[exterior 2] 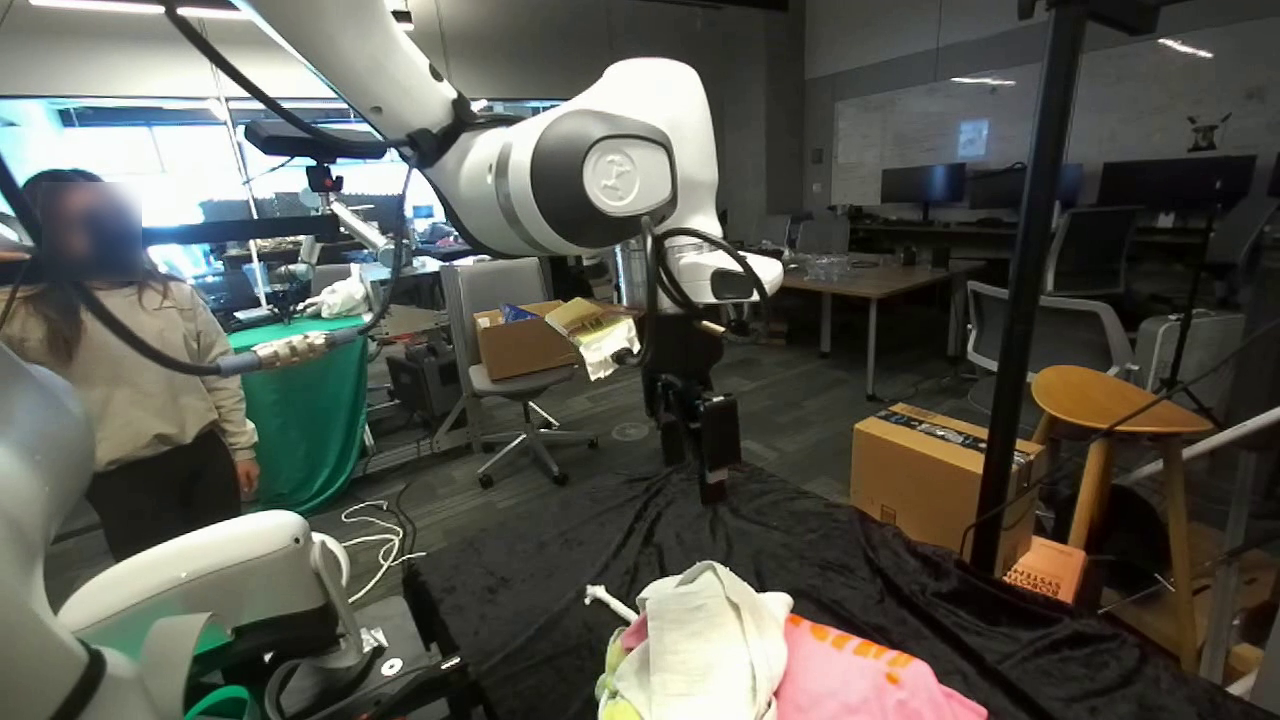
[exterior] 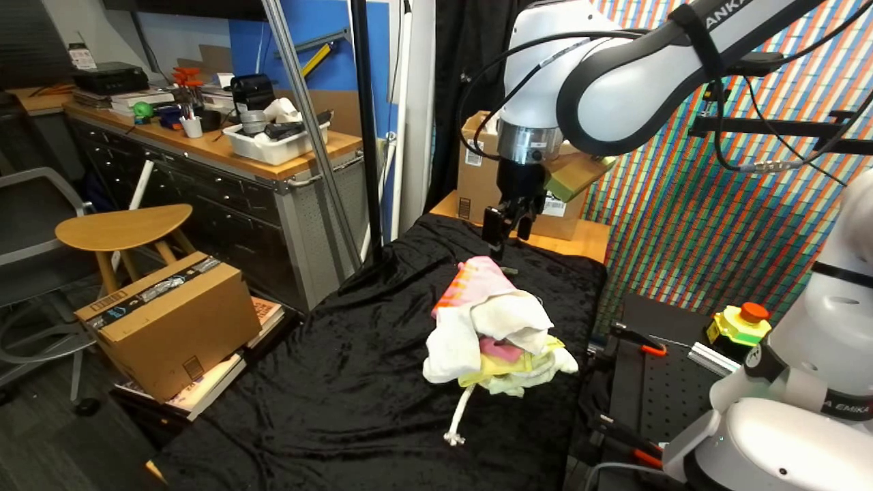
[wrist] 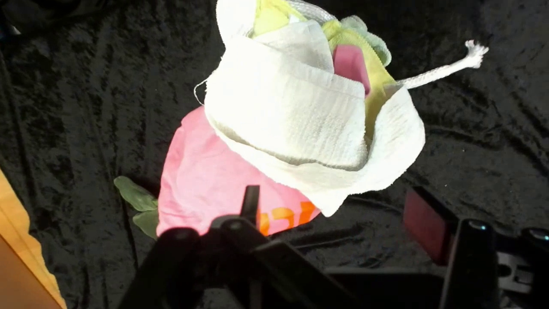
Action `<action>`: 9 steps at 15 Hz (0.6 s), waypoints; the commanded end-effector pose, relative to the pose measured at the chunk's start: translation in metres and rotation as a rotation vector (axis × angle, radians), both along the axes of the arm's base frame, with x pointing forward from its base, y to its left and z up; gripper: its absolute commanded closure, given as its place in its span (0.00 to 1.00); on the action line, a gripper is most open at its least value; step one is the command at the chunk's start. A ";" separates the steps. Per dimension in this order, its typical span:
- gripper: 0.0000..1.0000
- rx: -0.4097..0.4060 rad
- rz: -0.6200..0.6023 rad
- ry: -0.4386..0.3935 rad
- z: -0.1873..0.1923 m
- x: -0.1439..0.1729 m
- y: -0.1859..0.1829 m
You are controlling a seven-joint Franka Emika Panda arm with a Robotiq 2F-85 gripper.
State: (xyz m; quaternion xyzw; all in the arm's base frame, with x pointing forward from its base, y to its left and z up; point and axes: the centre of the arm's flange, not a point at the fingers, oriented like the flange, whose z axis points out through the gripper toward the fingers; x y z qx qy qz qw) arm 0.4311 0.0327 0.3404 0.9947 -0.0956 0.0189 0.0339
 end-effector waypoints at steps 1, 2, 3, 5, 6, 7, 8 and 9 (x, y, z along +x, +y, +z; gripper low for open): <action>0.00 0.054 0.131 -0.008 0.011 -0.003 0.019; 0.00 0.076 0.166 -0.013 0.014 -0.008 0.023; 0.00 0.090 0.192 -0.017 0.016 -0.012 0.028; 0.00 0.114 0.240 -0.023 0.018 -0.021 0.036; 0.00 0.122 0.265 -0.026 0.019 -0.026 0.039; 0.00 0.127 0.279 -0.034 0.019 -0.033 0.042; 0.00 0.131 0.295 -0.039 0.019 -0.039 0.044; 0.00 0.135 0.305 -0.044 0.016 -0.047 0.045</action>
